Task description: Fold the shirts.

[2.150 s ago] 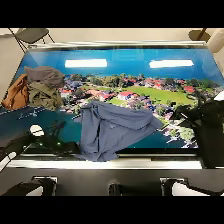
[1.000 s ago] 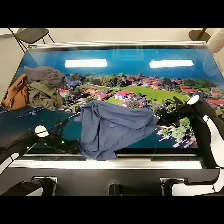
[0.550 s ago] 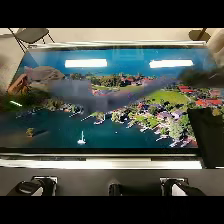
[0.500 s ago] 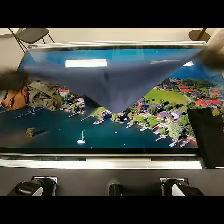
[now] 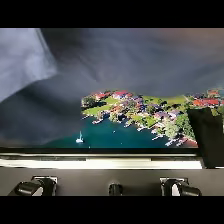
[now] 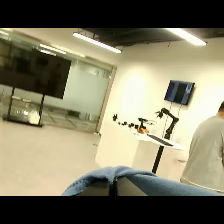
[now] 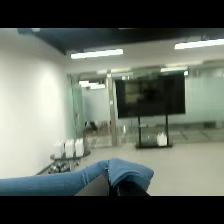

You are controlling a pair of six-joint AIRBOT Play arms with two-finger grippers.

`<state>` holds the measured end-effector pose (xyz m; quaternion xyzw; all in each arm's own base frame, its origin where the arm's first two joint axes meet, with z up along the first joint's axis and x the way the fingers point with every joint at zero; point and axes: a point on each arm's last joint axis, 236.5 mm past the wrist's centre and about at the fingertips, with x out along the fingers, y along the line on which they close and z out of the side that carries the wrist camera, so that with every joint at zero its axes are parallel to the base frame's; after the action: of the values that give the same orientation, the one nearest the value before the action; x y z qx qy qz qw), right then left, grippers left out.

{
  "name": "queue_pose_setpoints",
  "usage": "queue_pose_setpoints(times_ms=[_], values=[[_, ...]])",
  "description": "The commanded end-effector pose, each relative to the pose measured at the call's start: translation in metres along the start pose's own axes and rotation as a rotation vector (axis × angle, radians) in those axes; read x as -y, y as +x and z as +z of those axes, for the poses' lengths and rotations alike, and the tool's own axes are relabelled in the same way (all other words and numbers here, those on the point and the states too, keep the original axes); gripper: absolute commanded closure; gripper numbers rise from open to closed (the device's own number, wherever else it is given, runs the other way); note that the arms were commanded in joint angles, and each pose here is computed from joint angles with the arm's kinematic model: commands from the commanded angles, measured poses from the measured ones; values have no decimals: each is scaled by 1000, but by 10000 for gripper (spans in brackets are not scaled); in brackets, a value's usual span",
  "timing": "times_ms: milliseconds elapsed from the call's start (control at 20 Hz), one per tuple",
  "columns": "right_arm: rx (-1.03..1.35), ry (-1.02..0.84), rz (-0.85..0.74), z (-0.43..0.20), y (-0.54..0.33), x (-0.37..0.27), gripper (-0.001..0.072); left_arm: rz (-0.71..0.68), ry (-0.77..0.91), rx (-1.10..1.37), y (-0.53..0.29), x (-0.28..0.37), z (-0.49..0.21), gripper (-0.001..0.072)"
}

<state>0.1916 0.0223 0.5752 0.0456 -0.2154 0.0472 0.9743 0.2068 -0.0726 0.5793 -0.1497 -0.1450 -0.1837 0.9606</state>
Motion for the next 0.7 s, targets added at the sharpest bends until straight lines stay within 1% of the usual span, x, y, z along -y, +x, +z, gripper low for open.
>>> queue_pose_setpoints(times_ms=[0, 100, 250, 350, 450, 500, 550, 650], values=[[-23, 8, -42, -3, -6, 8, 674, 46, 46, -34, 3, -11, -6, 677], [-218, 19, -78, -56, 7, 23, 674, 131, 80, -197, 19, -39, -51, 677], [-770, 54, -120, -208, 15, 55, 674, 235, 79, -505, 52, -87, -152, 675], [-1057, 123, -133, -305, 23, 76, 674, 272, 80, -706, 76, -121, -240, 675], [-1226, 206, -157, -394, 39, 97, 674, 320, 45, -920, 87, -159, -347, 674], [-1283, 278, -175, -437, 48, 103, 674, 340, 28, -1001, 89, -174, -392, 674], [-1316, 360, -185, -472, 56, 105, 674, 358, 14, -1072, 91, -189, -435, 674], [-1333, 536, -177, -529, 74, 98, 673, 397, -34, -1167, 93, -208, -494, 674]])
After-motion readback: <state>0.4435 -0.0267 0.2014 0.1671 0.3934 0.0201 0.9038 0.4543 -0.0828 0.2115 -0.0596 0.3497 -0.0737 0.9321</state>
